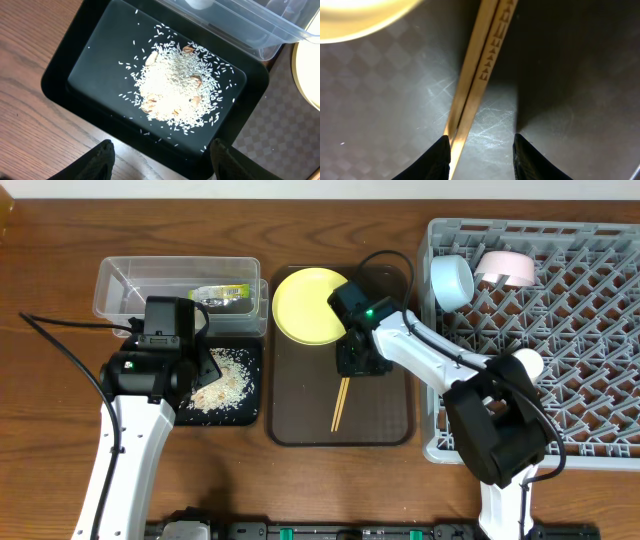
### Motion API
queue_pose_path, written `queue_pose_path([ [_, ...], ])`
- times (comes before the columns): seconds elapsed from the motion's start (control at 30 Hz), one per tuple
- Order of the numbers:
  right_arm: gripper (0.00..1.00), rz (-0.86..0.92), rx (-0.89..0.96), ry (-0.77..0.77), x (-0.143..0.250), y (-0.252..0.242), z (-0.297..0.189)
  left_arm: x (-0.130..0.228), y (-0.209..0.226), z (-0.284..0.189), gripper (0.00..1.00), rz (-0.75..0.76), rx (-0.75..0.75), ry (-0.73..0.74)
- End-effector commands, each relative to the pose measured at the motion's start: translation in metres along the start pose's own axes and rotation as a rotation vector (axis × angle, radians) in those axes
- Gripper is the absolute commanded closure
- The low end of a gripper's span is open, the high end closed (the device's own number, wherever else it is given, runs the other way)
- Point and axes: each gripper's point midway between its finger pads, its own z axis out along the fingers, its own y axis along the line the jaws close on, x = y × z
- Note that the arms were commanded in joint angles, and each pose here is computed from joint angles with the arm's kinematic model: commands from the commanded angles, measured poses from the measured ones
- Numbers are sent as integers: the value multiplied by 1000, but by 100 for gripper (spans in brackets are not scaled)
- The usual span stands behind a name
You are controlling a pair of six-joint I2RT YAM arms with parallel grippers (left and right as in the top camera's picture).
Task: Sort waste into correct bins and load items into the dishwasher rack
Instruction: 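Grasp one wooden chopstick on the brown tray with the right gripper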
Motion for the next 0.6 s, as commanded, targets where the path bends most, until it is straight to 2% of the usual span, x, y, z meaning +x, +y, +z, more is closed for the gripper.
queue_pose_path([
  [0.0, 62, 14, 23, 7, 5, 1, 6, -5, 4, -5, 36, -14, -10, -25],
  [0.43, 63, 43, 38, 40, 21, -9, 23, -5, 4, -5, 36, -14, -10, -25],
  [0.5, 71, 45, 40, 38, 20, -10, 23, -5, 4, -5, 36, -14, -10, -25],
  [0.57, 83, 52, 41, 38, 19, -13, 23, -5, 4, -5, 36, -14, -10, -25],
])
